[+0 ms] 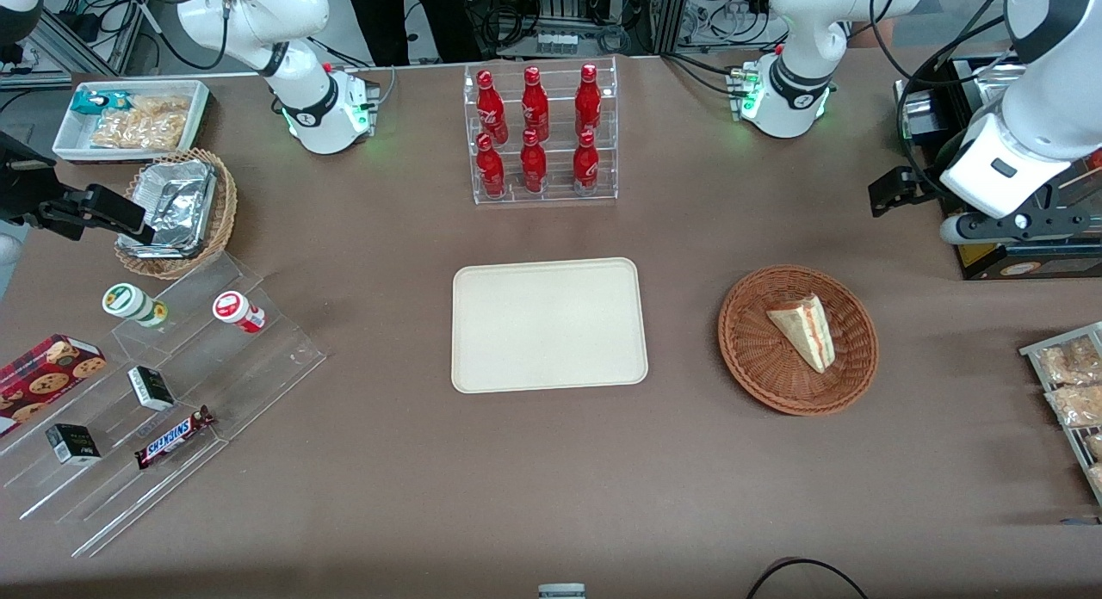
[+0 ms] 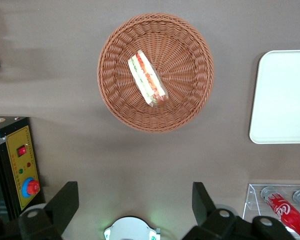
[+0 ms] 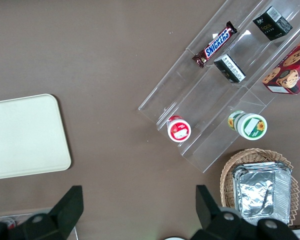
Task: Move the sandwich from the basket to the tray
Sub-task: 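Move the left gripper over the wrapped sandwich in the wicker basket, then lower the open left gripper around the sandwich and close it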
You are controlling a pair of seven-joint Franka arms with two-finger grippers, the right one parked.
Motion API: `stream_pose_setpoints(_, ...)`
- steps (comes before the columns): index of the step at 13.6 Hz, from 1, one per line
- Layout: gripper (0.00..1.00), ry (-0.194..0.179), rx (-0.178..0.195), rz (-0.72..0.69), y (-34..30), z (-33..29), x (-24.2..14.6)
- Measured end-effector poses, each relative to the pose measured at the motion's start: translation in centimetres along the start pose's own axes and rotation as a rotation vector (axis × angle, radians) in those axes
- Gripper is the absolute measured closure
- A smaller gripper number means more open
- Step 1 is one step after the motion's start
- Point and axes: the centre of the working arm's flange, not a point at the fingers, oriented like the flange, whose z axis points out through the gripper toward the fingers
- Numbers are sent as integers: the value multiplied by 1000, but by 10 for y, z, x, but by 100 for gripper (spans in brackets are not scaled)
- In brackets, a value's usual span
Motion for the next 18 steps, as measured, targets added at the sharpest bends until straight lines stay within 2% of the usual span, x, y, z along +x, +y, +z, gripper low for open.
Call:
stream_pose_setpoints(2, 0, 0, 0, 0, 0, 0, -1)
stream_pose_setpoints(4, 0, -19, 2, 2, 0, 9, 0)
stream_pose_setpoints(6, 0, -41, 6, 5, 1, 37, 5)
stream_pose_setpoints(8, 0, -48, 7, 8, 4, 75, 11)
stream_pose_setpoints(11, 0, -13, 2, 10, 5, 131, 19)
stream_pose_setpoints(15, 0, 62, -10, 10, 5, 203, 20)
stream_pose_setpoints(18, 0, 73, -16, 1, 5, 232, 27)
